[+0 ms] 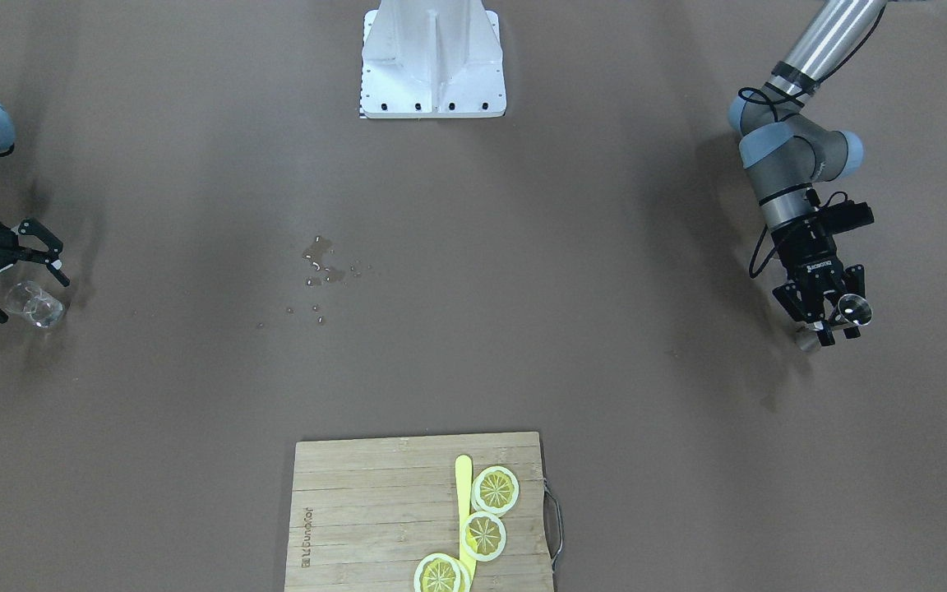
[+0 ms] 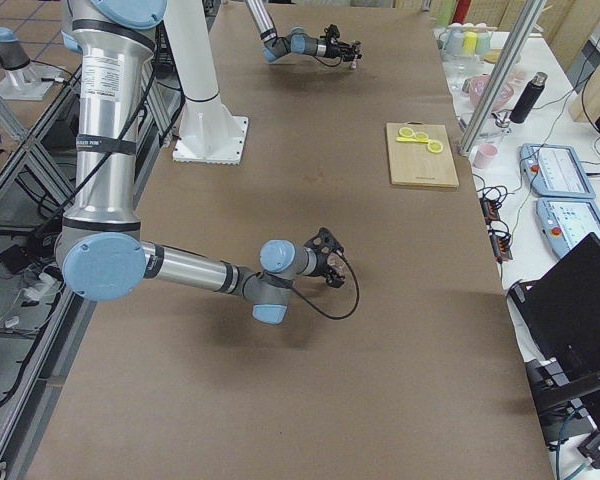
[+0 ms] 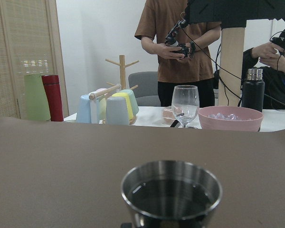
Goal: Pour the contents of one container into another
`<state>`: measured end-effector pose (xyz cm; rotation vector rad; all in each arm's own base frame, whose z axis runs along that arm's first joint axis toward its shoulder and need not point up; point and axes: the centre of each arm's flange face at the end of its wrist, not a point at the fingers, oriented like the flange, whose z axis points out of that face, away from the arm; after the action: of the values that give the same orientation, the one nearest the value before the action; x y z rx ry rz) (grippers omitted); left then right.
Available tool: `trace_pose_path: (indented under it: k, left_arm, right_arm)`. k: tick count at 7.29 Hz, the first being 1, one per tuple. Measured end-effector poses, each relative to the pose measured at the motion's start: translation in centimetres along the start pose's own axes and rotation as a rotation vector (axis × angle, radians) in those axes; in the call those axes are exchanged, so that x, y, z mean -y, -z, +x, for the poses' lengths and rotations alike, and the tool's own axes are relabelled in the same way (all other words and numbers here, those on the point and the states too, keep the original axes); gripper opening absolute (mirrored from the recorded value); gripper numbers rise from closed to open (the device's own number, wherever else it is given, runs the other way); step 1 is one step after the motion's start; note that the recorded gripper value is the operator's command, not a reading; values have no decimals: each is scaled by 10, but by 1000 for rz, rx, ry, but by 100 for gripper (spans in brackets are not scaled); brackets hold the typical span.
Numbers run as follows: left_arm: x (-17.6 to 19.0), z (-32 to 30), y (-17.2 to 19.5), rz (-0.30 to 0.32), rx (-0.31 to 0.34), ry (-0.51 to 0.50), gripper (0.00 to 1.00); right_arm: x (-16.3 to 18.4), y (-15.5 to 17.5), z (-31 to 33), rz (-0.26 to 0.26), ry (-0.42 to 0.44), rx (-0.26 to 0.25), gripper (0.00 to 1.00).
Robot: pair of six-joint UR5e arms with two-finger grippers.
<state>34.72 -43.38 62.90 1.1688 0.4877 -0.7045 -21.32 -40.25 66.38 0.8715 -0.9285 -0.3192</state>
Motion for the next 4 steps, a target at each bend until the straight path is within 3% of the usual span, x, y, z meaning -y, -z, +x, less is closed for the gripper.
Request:
trace_pose_path:
  k: [2, 3, 4]
  left_arm:
    - [-1, 1, 2, 2, -2, -1, 33]
    - [-2, 2, 2, 3, -3, -2, 30]
    - [-2, 2, 2, 4, -2, -3, 30]
  right_arm:
    - [-6, -6, -4, -5, 6, -4, 74]
    - [-8, -7, -5, -8, 9, -4, 72]
    - [-9, -8, -5, -9, 15, -3, 61]
